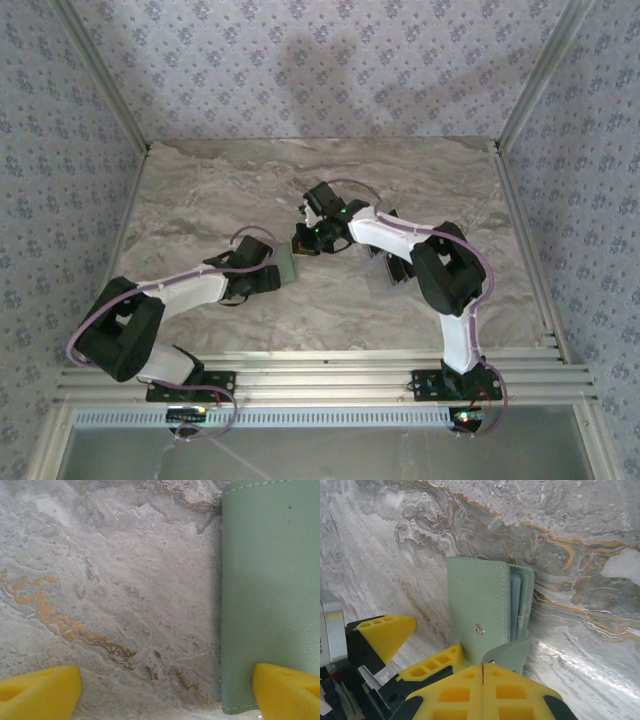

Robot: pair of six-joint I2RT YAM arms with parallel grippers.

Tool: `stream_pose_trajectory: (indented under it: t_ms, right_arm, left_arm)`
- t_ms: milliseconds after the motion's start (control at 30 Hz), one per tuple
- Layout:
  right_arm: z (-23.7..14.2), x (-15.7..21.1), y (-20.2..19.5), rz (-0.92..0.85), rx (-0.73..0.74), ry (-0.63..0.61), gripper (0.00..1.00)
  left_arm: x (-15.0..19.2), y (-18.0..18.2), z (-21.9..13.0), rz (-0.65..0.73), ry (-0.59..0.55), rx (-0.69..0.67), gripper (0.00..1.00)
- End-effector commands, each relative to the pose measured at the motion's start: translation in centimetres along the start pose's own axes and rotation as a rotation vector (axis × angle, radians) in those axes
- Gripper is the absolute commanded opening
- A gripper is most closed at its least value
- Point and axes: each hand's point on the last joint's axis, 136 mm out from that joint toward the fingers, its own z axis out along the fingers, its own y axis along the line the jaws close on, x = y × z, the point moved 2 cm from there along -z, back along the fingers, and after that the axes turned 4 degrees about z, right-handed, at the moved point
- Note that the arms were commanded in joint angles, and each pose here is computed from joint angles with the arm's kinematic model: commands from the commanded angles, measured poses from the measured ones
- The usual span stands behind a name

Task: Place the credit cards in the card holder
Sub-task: Close the button on the card holder.

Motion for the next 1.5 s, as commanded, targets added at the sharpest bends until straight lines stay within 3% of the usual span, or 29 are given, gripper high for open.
stream_pose_trajectory:
  t_ms: [0, 1000, 1467]
  right_arm:
    - [1.0, -0.2, 1.0, 0.016, -0.035, 0.015, 0.00]
    - [6.0, 0.6, 0.1, 0.045, -0.008, 0.089, 0.00]
    - [4.4, 0.4, 1.1, 0.028, -0.032, 0.063, 0.00]
  left_arm:
    - [1.9, -0.8, 1.4, 0.009, 0.075, 0.059, 0.90]
    - [2.1, -0.9, 1.4, 0.015, 0.068, 0.076, 0.89]
    - [2.2, -0.8, 1.5, 0.015, 0.072, 0.074, 0.89]
